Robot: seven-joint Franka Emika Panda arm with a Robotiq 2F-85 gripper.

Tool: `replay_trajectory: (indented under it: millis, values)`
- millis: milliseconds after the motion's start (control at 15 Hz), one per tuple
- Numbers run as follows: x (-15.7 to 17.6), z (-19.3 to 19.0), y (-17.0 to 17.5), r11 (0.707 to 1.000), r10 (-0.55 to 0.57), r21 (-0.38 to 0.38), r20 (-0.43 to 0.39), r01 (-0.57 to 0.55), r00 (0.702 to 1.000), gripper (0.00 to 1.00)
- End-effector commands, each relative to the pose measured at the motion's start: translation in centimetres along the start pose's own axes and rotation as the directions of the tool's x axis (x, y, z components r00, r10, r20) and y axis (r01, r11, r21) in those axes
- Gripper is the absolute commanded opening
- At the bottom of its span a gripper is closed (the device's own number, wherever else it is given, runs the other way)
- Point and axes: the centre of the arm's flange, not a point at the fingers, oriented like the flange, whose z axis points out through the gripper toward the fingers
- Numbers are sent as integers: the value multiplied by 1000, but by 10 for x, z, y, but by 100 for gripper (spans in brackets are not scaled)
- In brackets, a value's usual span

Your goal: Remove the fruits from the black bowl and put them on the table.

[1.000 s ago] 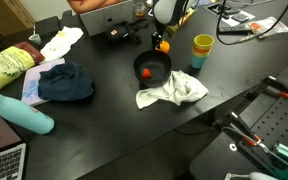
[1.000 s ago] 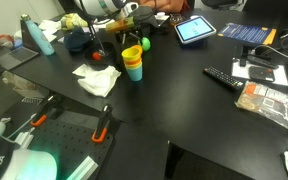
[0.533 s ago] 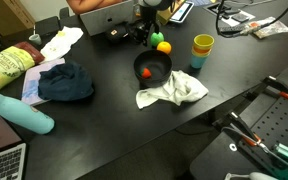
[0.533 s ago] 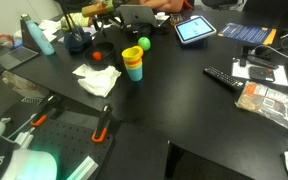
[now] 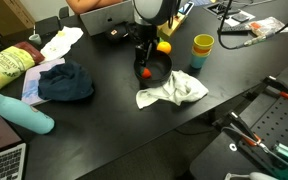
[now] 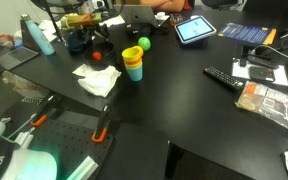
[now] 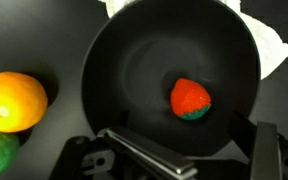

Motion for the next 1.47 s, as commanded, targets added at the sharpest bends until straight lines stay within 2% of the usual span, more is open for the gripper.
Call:
replay_trajectory:
  millis: [0, 333, 1067, 1133, 1200, 1400]
  values:
    - [-1, 18, 9, 999, -32, -9, 7, 33, 999, 100]
    - [1, 32, -1, 997, -72, 20, 32, 72, 997, 100]
    - [18, 55, -15, 981, -194, 30, 9, 194, 981, 100]
    - [19, 56, -16, 979, -201, 33, 6, 201, 980, 75]
    - [19, 56, -16, 978, -207, 31, 7, 207, 978, 74]
    - [21, 57, -15, 977, -210, 32, 1, 210, 978, 50]
